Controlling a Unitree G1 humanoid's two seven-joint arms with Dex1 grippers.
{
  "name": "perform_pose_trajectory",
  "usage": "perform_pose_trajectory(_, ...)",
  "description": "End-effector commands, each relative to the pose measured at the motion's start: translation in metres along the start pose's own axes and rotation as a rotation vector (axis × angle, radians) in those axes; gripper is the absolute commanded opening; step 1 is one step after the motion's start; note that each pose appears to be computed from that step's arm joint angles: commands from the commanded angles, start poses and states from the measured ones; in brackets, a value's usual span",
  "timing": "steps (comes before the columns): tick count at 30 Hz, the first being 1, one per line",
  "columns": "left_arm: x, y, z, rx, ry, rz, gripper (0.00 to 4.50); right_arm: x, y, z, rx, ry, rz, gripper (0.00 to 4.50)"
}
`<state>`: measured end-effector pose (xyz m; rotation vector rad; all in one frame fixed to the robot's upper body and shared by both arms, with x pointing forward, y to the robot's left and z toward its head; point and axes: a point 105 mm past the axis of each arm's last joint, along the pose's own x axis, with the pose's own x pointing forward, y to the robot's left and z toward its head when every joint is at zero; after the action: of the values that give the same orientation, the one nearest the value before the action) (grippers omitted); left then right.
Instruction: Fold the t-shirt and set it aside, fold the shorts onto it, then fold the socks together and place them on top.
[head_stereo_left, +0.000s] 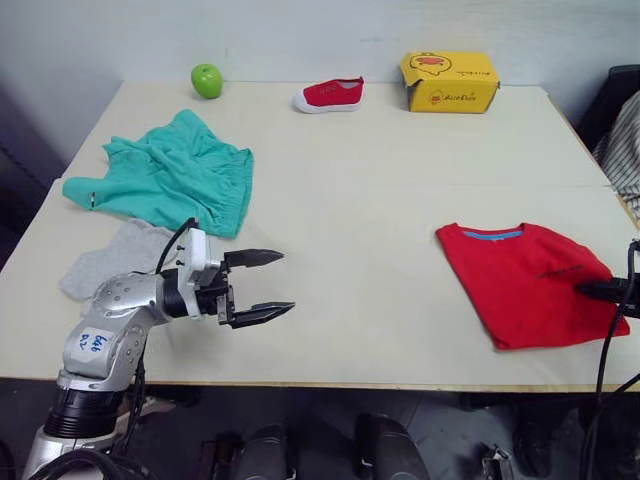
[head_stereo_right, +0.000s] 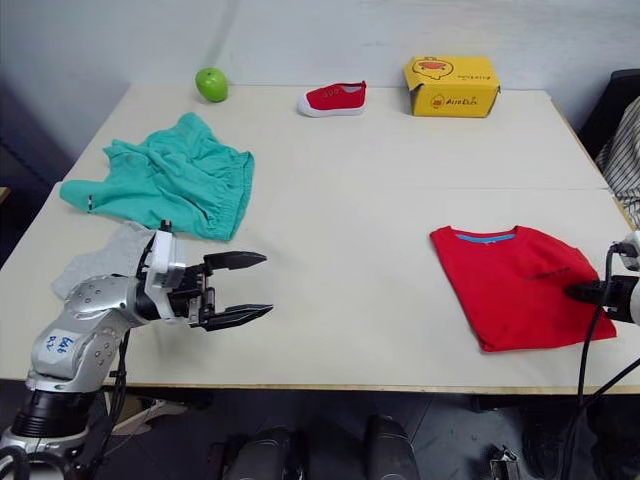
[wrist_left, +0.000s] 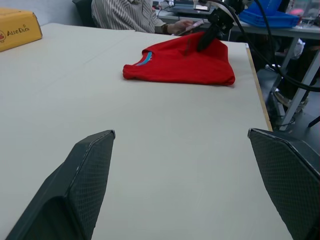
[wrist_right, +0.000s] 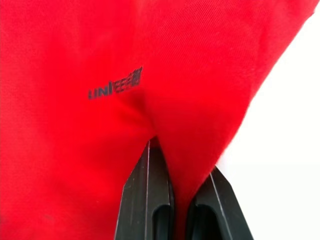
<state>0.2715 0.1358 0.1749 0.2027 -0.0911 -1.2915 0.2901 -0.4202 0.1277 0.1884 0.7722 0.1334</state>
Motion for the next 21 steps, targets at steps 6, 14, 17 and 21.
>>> perform_pose_trajectory(6,-0.006,0.013,0.01,0.04,0.006,0.051,4.5,-0.006,0.002,0.026,-0.079,-0.128,0.012,1.08)
perform_pose_trajectory(14,-0.016,0.005,-0.008,-0.005,0.064,0.02,4.5,-0.053,-0.012,0.063,-0.463,-0.237,-0.154,3.75)
perform_pose_trajectory(17,-0.026,0.021,-0.014,0.089,0.098,0.129,4.5,-0.076,0.013,0.094,-0.67,-0.395,-0.092,4.49)
perform_pose_trajectory(21,-0.055,0.04,-0.024,0.138,0.116,0.304,4.5,-0.081,0.062,0.11,-0.92,-0.626,0.063,4.49)
